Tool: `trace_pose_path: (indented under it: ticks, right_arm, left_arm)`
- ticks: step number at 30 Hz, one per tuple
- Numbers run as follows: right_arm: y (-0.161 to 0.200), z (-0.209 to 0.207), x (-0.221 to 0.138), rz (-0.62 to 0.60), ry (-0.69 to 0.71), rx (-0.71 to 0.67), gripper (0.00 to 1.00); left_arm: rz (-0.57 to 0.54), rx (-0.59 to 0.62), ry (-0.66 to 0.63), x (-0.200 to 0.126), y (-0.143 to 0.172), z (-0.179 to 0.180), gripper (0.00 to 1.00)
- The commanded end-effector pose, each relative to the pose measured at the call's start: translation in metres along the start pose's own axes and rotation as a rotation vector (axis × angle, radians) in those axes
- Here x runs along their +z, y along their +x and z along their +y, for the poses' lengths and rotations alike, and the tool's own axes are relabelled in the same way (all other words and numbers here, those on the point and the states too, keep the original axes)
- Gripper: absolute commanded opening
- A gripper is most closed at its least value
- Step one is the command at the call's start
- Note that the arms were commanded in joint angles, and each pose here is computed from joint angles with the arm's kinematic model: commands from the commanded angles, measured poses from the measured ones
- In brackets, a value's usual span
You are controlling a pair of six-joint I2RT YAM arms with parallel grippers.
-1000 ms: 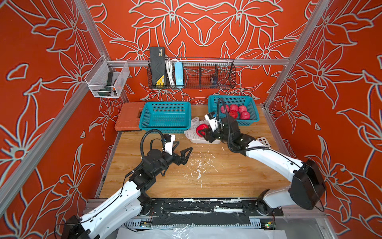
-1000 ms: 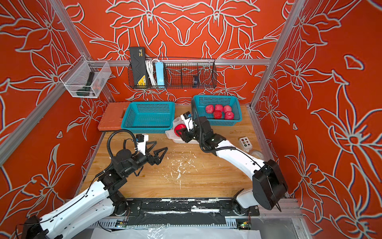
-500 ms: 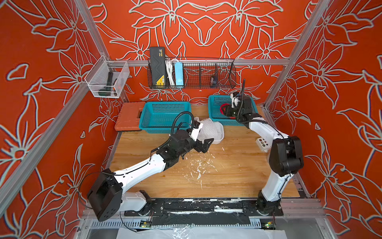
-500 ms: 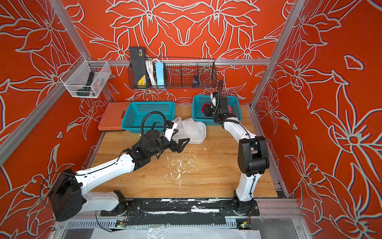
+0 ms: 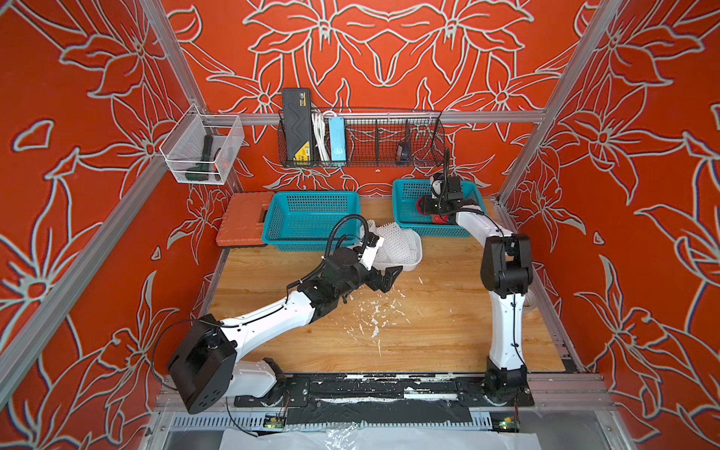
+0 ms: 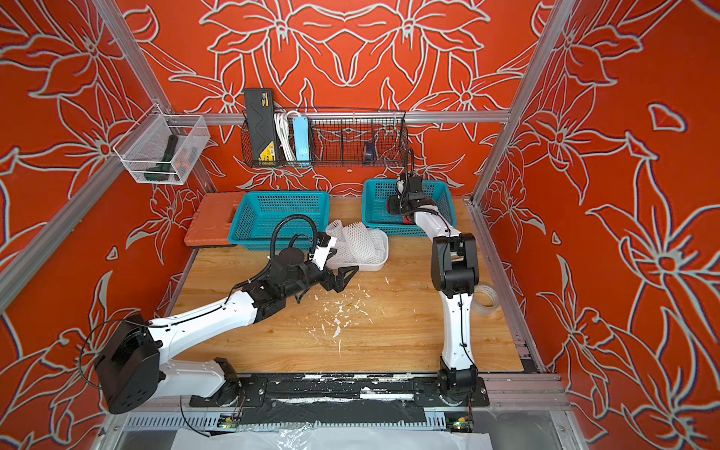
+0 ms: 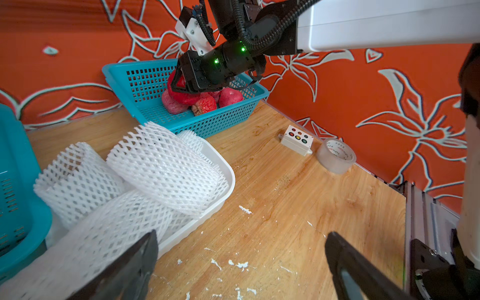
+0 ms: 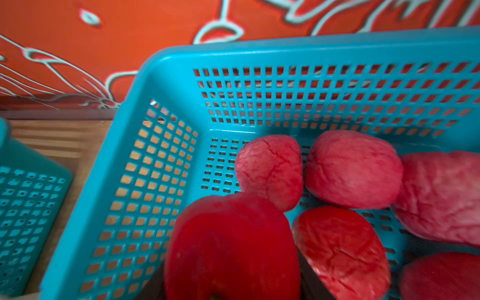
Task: Remove foam nets from apples
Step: Place the apple in the basket, then reset both arms
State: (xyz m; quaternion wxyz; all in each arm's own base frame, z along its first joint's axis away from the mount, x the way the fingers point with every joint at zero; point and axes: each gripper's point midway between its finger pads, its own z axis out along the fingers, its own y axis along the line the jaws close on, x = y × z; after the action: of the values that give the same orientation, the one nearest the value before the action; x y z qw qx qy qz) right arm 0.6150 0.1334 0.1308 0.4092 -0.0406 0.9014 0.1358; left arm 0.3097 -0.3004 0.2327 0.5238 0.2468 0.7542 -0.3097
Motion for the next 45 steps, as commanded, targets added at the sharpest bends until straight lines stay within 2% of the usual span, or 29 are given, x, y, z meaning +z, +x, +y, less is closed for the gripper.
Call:
trace_pose_path:
  ticks: [1,6,11,14,17,21,24,26,31,34,38,40,42,44,45]
  right_arm:
    - [0.004,-0.003,0.005,0.040,0.001,-0.011,0.34]
    - [-0.019,0.004,-0.023,-0.010,0.003,-0.025,0.65]
    - [-0.053,0.019,-0.088,-0.150,-0.013,-0.071,0.78]
    - [-0.067,0.025,-0.132,-0.213,-0.005,-0.107,0.86]
    - [-0.071,0.025,-0.163,-0.258,0.016,-0.136,0.94]
    - [-0.062,0.028,-0.189,-0.243,0.000,-0.131,0.96]
    - [-0.048,0.039,-0.216,-0.318,-0.061,-0.109,0.96]
    - [-0.022,0.035,-0.232,-0.361,-0.048,-0.055,0.94]
    - [0.036,0.011,-0.273,-0.560,0.093,-0.002,0.93]
    - [0.072,-0.012,-0.283,-0.553,0.231,0.019,0.93]
    - [0.111,-0.025,-0.292,-0.565,0.358,-0.087,0.94]
    - [0.125,-0.042,-0.299,-0.614,0.443,-0.061,0.94]
    - [0.132,-0.047,-0.298,-0.635,0.468,-0.093,0.98]
    - [0.139,-0.055,-0.291,-0.595,0.513,-0.096,0.98]
    - [0.141,-0.057,-0.287,-0.576,0.527,-0.105,0.98]
  left_arm:
    - [-0.063,0.023,-0.036,-0.007,-0.012,0.005,0.98]
    - [-0.165,0.017,-0.134,-0.029,-0.025,0.031,0.98]
    - [-0.299,0.011,-0.322,-0.077,-0.040,0.076,0.98]
    - [-0.393,0.049,-0.459,-0.114,-0.032,0.094,0.98]
    - [-0.419,0.027,-0.543,-0.135,-0.009,0.109,0.98]
    - [-0.383,0.018,-0.568,-0.140,0.009,0.114,0.98]
    - [-0.367,0.034,-0.604,-0.143,0.019,0.120,0.98]
    - [-0.363,0.057,-0.661,-0.150,0.026,0.128,0.98]
    - [-0.425,0.108,-0.793,-0.180,0.044,0.142,0.98]
    - [-0.451,0.127,-0.826,-0.192,0.057,0.146,0.98]
    - [-0.408,0.147,-0.880,-0.194,0.069,0.157,0.98]
    - [-0.393,0.137,-0.911,-0.196,0.075,0.167,0.98]
    - [-0.388,0.113,-0.924,-0.197,0.078,0.177,0.98]
    - [-0.396,0.065,-0.926,-0.198,0.080,0.190,0.98]
    - [-0.366,0.048,-0.936,-0.195,0.084,0.197,0.98]
